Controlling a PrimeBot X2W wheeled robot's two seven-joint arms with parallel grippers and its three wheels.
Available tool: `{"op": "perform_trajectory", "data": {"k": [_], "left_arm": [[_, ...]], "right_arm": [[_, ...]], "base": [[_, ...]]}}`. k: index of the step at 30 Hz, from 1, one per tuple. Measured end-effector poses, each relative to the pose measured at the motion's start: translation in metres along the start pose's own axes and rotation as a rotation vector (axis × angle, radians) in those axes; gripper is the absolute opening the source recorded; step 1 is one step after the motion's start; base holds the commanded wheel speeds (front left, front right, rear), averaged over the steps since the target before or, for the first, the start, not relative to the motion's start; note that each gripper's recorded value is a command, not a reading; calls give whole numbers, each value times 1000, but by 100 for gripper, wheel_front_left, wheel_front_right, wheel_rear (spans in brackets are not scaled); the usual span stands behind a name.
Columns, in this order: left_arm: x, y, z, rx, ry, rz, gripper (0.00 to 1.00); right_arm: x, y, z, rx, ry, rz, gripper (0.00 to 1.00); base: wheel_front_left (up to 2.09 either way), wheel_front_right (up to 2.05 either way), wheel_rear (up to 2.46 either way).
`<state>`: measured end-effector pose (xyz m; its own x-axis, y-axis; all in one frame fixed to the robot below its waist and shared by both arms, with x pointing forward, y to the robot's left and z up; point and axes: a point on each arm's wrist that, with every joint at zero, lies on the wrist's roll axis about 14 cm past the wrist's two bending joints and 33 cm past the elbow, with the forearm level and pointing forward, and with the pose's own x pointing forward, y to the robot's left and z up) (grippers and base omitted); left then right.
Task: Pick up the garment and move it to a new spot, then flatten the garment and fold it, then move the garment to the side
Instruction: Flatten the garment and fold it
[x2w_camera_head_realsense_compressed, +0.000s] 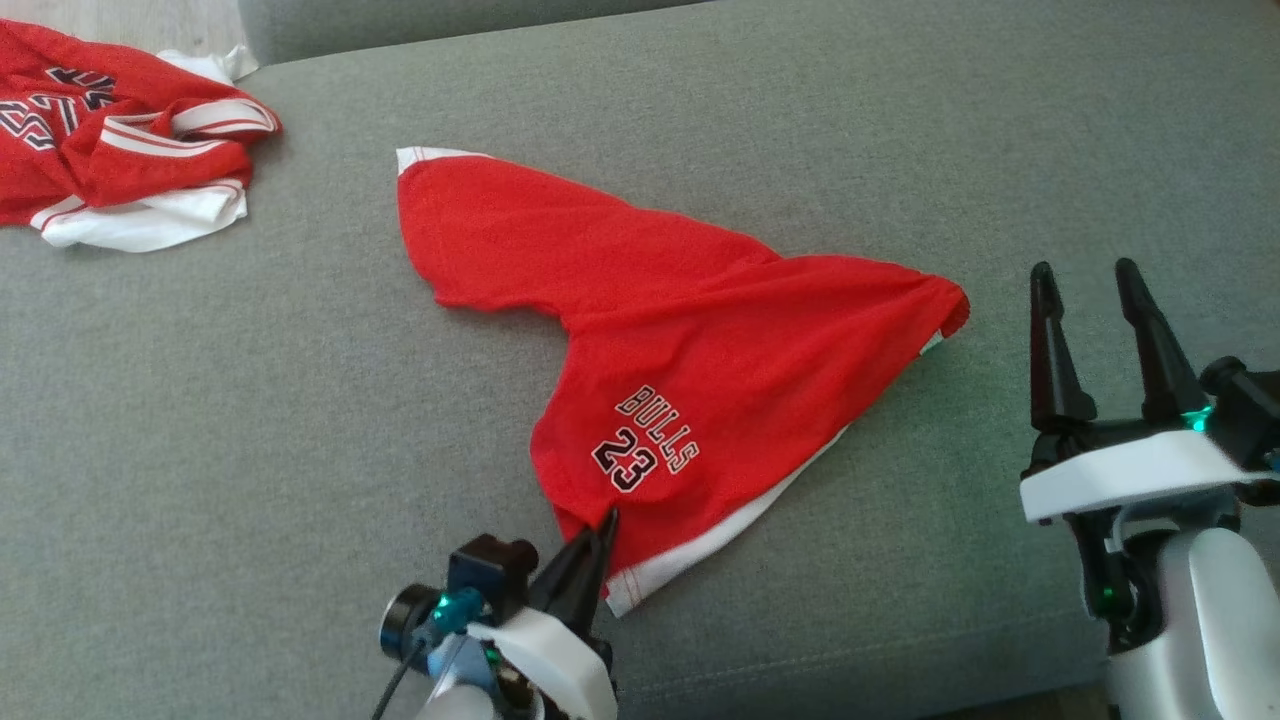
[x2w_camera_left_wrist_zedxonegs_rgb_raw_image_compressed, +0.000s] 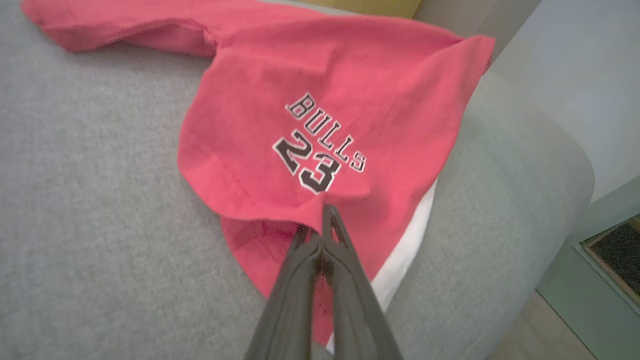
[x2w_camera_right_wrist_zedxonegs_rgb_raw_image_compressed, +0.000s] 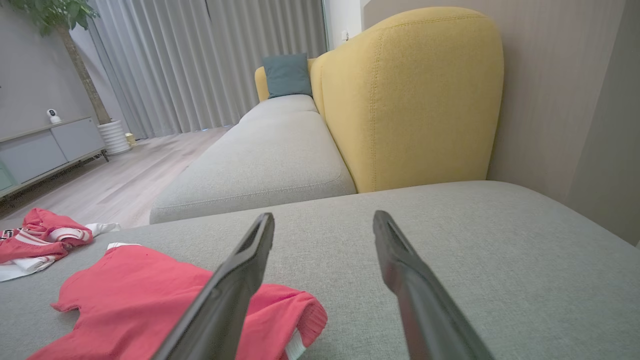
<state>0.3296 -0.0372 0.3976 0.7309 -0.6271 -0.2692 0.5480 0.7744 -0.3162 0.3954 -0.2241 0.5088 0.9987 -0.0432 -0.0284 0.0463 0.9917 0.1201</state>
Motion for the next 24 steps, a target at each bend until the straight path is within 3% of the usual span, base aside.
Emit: {"op": "perform_trajectory", "data": {"k": [5,13,24], "left_arm": [[6,5,33,-4,-113,23,0],[21,55,109,87,-298,112,0],[45,109,100,123,-200,216,0]], "right_arm": [[-1,-4,3,2,-15,-14,100],[-2,-10,2,3,-15,-36,100],[-8,-18,-4,6,-12,-69,100]], "base": [[0,0,0],[0,0,0],[0,0,0]]}}
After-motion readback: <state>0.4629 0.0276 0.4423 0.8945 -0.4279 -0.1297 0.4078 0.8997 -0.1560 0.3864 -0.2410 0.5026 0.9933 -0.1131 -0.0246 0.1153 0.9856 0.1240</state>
